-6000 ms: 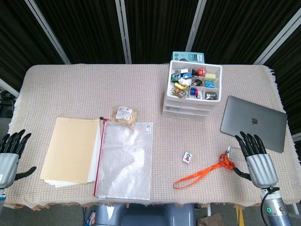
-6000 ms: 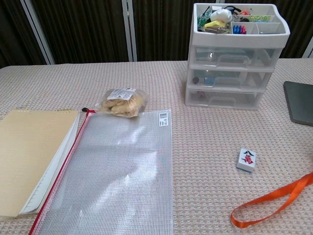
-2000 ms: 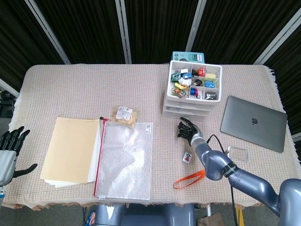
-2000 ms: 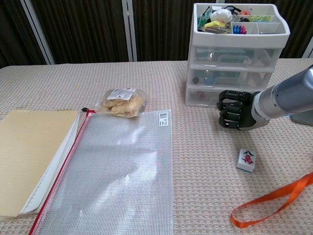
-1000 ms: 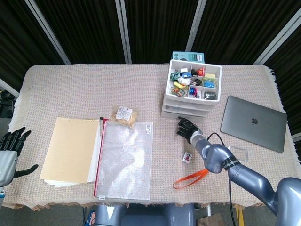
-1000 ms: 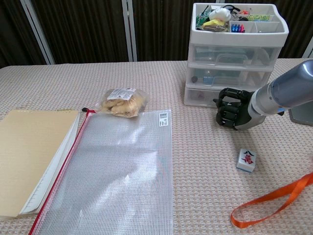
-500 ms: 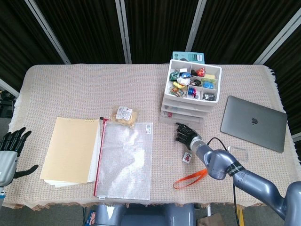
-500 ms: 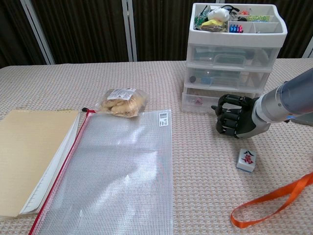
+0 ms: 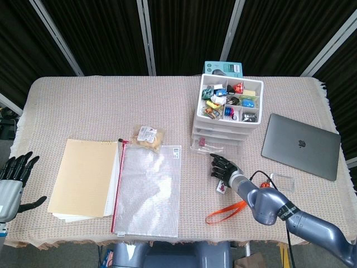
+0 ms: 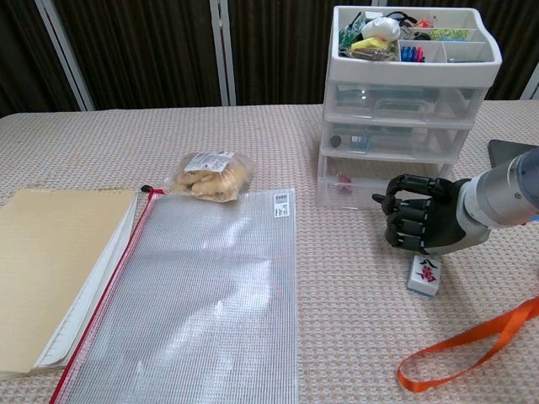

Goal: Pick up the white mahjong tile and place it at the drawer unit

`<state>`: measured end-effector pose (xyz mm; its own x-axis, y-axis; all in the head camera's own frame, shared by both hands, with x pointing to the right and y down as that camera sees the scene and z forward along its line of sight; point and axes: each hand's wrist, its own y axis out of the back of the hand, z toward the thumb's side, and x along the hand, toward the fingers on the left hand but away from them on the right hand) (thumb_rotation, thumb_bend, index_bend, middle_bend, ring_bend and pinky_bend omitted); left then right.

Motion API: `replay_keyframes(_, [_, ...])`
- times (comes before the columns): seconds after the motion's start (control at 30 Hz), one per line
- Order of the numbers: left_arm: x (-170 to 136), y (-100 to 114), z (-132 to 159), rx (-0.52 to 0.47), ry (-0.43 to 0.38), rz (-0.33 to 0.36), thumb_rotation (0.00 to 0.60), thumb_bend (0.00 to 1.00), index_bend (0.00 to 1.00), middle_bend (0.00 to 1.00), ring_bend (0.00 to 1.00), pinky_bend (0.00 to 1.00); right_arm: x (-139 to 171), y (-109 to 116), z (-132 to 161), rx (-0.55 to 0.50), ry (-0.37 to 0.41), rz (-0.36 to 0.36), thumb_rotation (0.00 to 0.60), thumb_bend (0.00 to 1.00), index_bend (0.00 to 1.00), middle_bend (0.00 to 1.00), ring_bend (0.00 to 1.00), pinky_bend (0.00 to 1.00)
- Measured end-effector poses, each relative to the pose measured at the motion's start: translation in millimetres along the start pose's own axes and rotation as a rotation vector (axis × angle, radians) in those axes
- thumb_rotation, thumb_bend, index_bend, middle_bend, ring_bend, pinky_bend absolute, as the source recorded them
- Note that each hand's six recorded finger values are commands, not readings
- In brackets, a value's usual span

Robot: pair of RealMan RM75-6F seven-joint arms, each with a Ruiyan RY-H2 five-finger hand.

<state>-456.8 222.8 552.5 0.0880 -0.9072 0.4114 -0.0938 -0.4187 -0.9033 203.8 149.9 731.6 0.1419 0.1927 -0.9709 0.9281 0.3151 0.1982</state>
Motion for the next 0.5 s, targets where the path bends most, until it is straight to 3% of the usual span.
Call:
replay_keyframes(0.07, [-0.2,0.3,0.3,-0.001,-0.002,0.004,0.6,0.16,0.07,0.0,0.0,0.0,3.1,0.0,-3.5,0.013,-0.004,0.004,0.6,0.49,0.2,0.75,0.78,0.71])
replay_keyframes(0.13, [-0.3,0.7,0.4,0.0,-0.004,0.009,0.6,0.16,0.07,0.0,0.0,0.0,7.1,-0.6,-8.1,0.046,-0.01,0.014,0.6,0.47,0.18,0.75,0.78,0.71])
replay_keyframes(0.33, [-1.4,1.2,0.6,-0.002,-0.009,0.016,0.6,0.16,0.07,0.0,0.0,0.0,18.6,0.3,-17.2,0.121,-0.02,0.041,0.6,0.41,0.18,0.75,0.77,0.71])
replay_keyframes(0.5, [-1.9,1.6,0.2,0.002,-0.01,0.023,0.6,0.16,0.07,0.0,0.0,0.0,32.4,-1.6,-19.4,0.235,0.016,0.066,0.6,0.33,0.18,0.74,0.76,0.71])
